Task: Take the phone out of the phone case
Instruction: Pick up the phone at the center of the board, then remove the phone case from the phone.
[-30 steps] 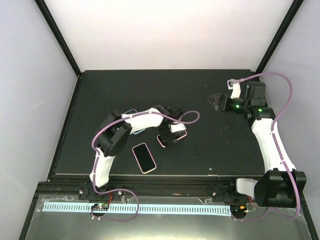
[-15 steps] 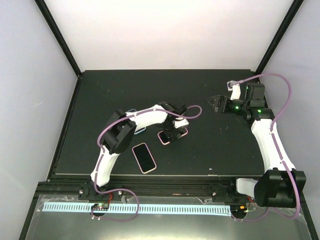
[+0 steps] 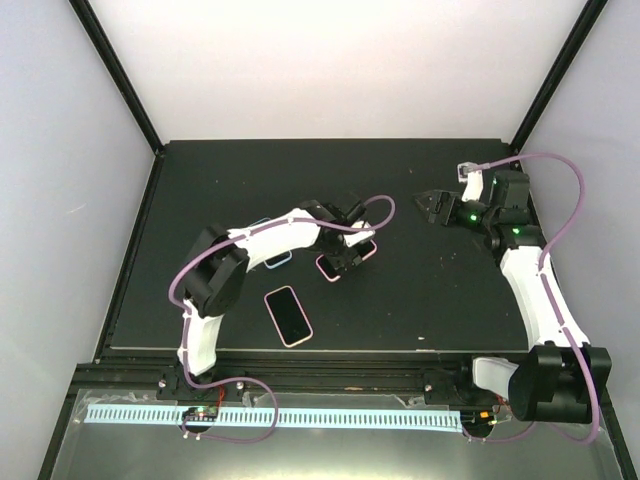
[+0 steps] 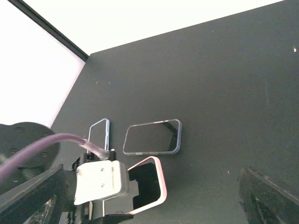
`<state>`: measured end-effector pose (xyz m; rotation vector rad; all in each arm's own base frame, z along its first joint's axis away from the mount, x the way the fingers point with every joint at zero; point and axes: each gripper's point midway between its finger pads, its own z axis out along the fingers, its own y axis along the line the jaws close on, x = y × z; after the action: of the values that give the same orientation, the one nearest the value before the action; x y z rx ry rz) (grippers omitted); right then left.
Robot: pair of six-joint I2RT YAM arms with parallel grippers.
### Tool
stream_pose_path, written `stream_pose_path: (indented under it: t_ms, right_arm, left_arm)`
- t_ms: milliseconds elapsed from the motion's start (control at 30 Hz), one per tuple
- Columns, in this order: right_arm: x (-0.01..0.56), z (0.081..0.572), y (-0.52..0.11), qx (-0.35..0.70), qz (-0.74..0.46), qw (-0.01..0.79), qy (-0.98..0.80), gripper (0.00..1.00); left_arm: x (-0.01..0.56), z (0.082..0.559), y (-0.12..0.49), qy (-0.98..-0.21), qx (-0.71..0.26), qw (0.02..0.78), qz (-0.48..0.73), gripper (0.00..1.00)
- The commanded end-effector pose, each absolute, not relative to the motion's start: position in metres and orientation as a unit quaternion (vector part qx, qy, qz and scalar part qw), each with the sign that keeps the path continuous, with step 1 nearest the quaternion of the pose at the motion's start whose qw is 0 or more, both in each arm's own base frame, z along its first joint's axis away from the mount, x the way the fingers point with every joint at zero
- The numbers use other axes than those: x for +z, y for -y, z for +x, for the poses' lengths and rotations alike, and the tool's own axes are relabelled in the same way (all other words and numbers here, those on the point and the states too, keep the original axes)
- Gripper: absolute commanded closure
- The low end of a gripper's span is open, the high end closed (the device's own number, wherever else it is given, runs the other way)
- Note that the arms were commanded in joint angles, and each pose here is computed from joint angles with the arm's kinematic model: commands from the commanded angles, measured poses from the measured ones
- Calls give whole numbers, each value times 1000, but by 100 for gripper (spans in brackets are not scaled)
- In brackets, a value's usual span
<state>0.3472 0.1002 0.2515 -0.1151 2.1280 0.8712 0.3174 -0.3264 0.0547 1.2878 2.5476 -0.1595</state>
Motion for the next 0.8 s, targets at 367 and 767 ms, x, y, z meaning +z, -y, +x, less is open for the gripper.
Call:
stream_pose_path:
  t_ms: [367, 767]
  right_arm:
    - [268, 365, -141, 420, -22, 413, -808, 3]
    - [266, 356, -193, 466, -44, 375, -800, 11]
  left_arm:
    - [226, 343, 340, -843, -152, 342, 386, 64]
    - [260, 345, 337, -834, -164, 377, 367, 64]
